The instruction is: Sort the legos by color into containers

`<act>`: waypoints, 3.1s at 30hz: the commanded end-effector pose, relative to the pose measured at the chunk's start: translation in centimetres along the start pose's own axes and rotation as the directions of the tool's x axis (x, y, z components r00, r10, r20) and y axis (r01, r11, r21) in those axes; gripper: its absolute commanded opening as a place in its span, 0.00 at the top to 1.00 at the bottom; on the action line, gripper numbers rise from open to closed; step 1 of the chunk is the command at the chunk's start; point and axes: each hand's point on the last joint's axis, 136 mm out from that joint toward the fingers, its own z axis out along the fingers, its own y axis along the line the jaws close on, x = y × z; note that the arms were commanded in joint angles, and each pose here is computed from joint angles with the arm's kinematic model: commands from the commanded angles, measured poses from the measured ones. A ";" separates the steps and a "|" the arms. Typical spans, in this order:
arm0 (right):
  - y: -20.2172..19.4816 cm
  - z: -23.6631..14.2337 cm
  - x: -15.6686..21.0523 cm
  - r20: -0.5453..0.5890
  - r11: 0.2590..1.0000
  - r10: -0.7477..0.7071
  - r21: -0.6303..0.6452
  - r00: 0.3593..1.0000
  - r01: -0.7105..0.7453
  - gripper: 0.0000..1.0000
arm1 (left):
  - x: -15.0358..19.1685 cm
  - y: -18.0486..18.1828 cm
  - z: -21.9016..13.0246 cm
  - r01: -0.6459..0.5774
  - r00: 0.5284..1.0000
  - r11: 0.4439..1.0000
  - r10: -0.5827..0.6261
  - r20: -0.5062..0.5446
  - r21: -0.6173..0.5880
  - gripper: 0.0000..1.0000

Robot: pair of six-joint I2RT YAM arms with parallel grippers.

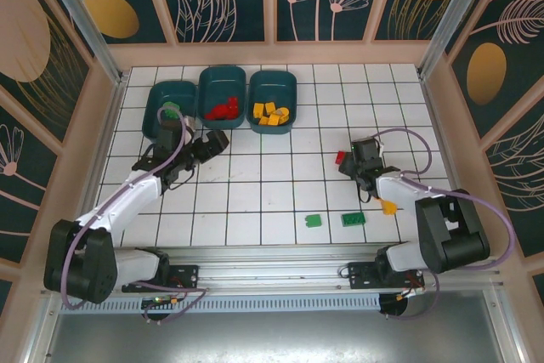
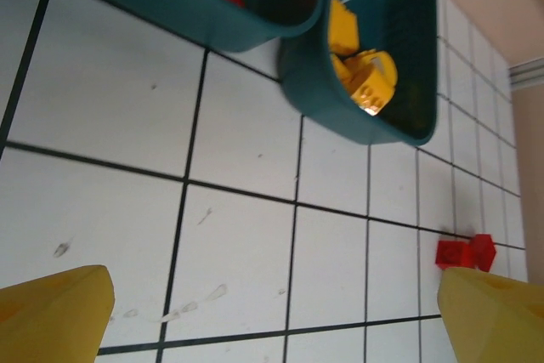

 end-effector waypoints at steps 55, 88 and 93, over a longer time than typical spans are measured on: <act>52.9 -6.7 6.2 0.293 0.259 -0.398 -0.873 0.869 0.412 0.81 | 11.5 14.1 -4.3 0.362 0.926 0.904 -0.377 -0.026 -0.228 0.01; 37.8 -10.3 -6.3 0.382 0.749 -0.311 -0.465 0.870 0.472 0.35 | 9.8 8.7 -3.1 0.302 0.952 0.950 -0.296 -0.082 0.078 0.10; 19.3 -4.8 -6.9 0.182 0.940 -0.173 -0.261 0.968 0.218 0.32 | 9.2 4.8 -2.7 0.224 0.974 0.956 -0.212 -0.078 0.190 0.09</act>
